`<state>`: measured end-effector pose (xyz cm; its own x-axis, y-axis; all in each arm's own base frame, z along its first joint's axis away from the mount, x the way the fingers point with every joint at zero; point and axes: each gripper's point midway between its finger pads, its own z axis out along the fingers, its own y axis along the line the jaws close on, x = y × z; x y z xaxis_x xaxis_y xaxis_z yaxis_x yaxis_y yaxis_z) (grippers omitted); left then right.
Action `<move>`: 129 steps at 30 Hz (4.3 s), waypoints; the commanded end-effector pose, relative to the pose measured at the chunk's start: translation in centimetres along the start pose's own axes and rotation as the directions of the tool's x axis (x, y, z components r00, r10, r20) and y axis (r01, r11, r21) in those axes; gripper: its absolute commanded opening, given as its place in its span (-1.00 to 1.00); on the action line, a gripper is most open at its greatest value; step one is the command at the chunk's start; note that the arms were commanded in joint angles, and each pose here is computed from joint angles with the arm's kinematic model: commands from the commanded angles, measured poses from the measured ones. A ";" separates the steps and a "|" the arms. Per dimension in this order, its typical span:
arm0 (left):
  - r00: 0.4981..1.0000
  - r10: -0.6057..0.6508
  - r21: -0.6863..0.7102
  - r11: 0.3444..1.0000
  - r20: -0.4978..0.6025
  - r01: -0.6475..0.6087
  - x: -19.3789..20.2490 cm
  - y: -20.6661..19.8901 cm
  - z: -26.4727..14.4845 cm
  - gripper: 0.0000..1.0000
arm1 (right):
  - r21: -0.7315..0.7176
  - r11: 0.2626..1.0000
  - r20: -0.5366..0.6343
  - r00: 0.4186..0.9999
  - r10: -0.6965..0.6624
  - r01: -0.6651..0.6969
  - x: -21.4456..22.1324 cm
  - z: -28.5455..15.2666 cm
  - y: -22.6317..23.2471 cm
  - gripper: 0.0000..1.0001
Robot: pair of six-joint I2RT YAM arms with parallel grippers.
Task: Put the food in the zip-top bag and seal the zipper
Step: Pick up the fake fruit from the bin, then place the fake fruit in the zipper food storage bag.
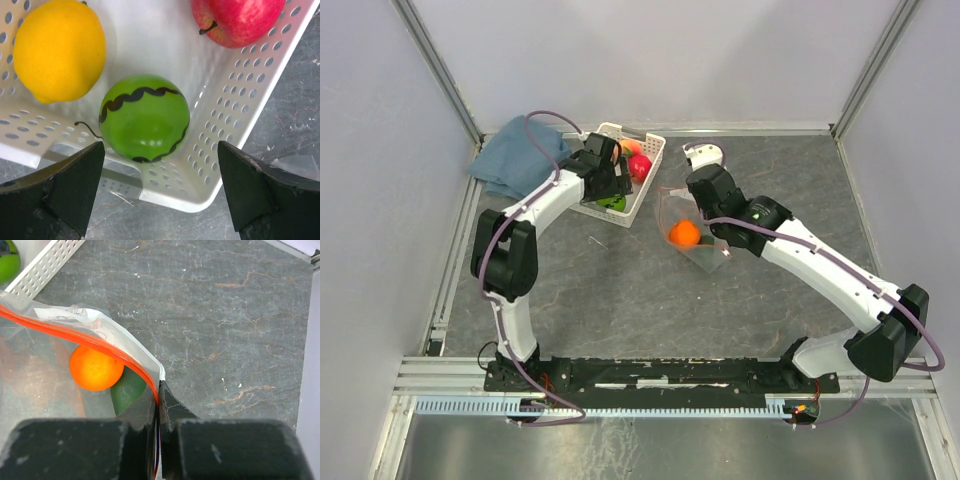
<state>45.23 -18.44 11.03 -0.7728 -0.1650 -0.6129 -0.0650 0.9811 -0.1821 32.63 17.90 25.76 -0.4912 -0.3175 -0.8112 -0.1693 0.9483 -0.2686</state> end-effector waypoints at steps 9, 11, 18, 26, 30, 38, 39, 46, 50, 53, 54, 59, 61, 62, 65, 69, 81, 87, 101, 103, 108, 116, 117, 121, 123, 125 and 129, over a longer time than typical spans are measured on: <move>0.997 0.067 -0.042 0.997 -0.046 -0.069 -0.8 0.6 3.3 0.99 | -0.023 0.999 0.022 0.999 0.043 -0.042 0.0 0.1 0.5 -0.85; 0.996 0.068 -0.035 0.997 -0.063 -0.070 -0.3 0.4 3.8 0.99 | -0.022 0.999 0.023 0.999 0.043 -0.043 0.0 0.1 0.5 -0.85; 0.992 0.079 -0.041 0.996 -0.099 -0.083 0.9 0.7 5.3 0.99 | -0.030 0.999 0.016 0.999 0.044 -0.043 0.2 0.4 0.9 -0.86; 0.992 0.079 -0.016 0.997 -0.094 -0.081 0.6 0.3 4.6 0.92 | -0.028 0.999 0.014 0.999 0.042 -0.041 0.2 0.4 0.9 -0.86; 0.995 0.072 -0.011 0.997 -0.068 -0.073 -0.2 0.1 3.3 0.82 | -0.031 0.998 0.016 0.999 0.046 -0.046 0.2 0.4 0.9 -0.86; 0.998 0.040 -0.001 0.999 0.039 -0.040 -2.7 0.0 0.0 0.29 | -0.038 0.998 0.022 0.998 0.055 -0.054 -0.1 0.1 0.9 -0.87; 0.998 0.034 0.004 0.999 0.048 -0.034 -2.8 -0.1 -0.4 0.28 | -0.041 0.998 0.024 0.998 0.058 -0.057 -0.1 0.0 0.9 -0.87; 0.991 -0.031 0.091 0.996 0.133 0.019 -3.9 -0.9 -4.2 0.26 | -0.061 0.996 0.023 0.997 0.068 -0.067 -0.3 0.1 1.3 -0.88; 0.976 -0.105 0.204 0.977 0.189 0.066 -4.0 -1.8 -7.9 0.24 | -0.089 0.993 0.017 0.996 0.083 -0.081 -0.4 0.1 1.9 -0.90; 0.962 -0.154 0.286 0.954 0.226 0.085 -3.8 -2.4 -10.4 0.24 | -0.114 0.989 0.023 0.995 0.096 -0.092 -0.7 -0.1 2.4 -0.90; 0.956 -0.171 0.312 0.946 0.239 0.091 -3.9 -2.6 -11.3 0.23 | -0.123 0.988 0.022 0.995 0.099 -0.096 -0.7 -0.1 2.5 -0.90; 0.922 -0.236 0.429 0.899 0.306 0.088 -4.1 -3.4 -16.0 0.23 | -0.145 0.983 0.023 0.993 0.118 -0.113 -0.9 -0.1 3.0 -0.91; 0.916 -0.249 0.461 0.883 0.315 0.081 -4.0 -3.7 -17.4 0.22 | -0.153 0.981 0.023 0.992 0.126 -0.121 -0.9 -0.2 3.2 -0.91; 0.915 -0.252 0.480 0.874 0.316 0.075 -3.8 -4.0 -18.0 0.22 | -0.157 0.980 0.022 0.991 0.131 -0.126 -0.9 -0.1 3.3 -0.91; 0.908 -0.266 0.535 0.843 0.323 0.057 -3.2 -4.9 -19.8 0.22 | -0.172 0.975 0.022 0.989 0.144 -0.138 -1.0 -0.2 3.5 -0.92; 0.894 -0.271 0.597 0.802 0.356 0.005 -2.7 -6.2 -22.6 0.21 | -0.187 0.971 0.020 0.987 0.157 -0.150 -1.0 -0.2 3.9 -0.92; 0.856 -0.298 0.826 0.515 0.423 -0.230 0.5 -12.8 -31.5 0.20 | -0.236 0.956 0.007 0.983 0.181 -0.175 -0.9 -0.3 4.9 -0.92; 0.863 -0.303 0.870 0.416 0.405 -0.263 2.1 -14.9 -32.3 0.19 | -0.253 0.950 0.008 0.982 0.190 -0.182 -1.0 -0.6 5.1 -0.92; 0.891 -0.278 0.848 0.496 0.359 -0.187 4.5 -15.8 -26.7 0.15 | -0.283 0.939 0.014 0.978 0.207 -0.195 -1.1 -1.2 5.3 -0.91; 0.893 -0.268 0.830 0.530 0.361 -0.176 4.7 -15.5 -25.4 0.15 | -0.292 0.936 0.015 0.978 0.209 -0.196 -1.2 -1.3 5.4 -0.91; 0.903 -0.231 0.771 0.619 0.362 -0.151 5.1 -15.1 -22.2 0.18 | -0.303 0.933 0.015 0.978 0.210 -0.195 -1.3 -1.4 5.5 -0.91; 0.910 -0.185 0.709 0.689 0.370 -0.148 4.9 -15.2 -19.8 0.40 | -0.312 0.931 0.011 0.979 0.203 -0.190 -1.1 -1.5 5.6 -0.90; 0.913 -0.179 0.700 0.700 0.368 -0.144 4.9 -15.1 -19.5 0.44 | -0.312 0.931 0.011 0.979 0.202 -0.188 -1.1 -1.5 5.6 -0.90; 0.915 -0.169 0.673 0.727 0.366 -0.135 4.9 -14.8 -18.9 0.66 | -0.314 0.931 0.011 0.979 0.202 -0.188 -1.0 -1.6 5.6 -0.89; 0.915 -0.170 0.670 0.731 0.366 -0.132 4.7 -14.7 -19.0 0.74 | -0.316 0.930 0.013 0.979 0.203 -0.189 -1.1 -1.6 5.6 -0.88; 0.915 -0.170 0.667 0.734 0.366 -0.130 4.6 -14.6 -19.1 0.79 | -0.317 0.929 0.011 0.979 0.203 -0.189 -1.1 -1.5 5.7 -0.88; 0.914 -0.171 0.660 0.741 0.367 -0.126 4.4 -14.4 -19.5 0.93 | -0.322 0.927 0.007 0.979 0.203 -0.190 -0.9 -1.5 5.9 -0.86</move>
<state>29.89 -31.55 22.81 -0.5319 -0.3314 -0.7792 0.4402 0.6779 -0.5888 30.76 23.44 23.61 -0.5534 -0.1739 -0.8145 -0.3347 0.9420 0.0263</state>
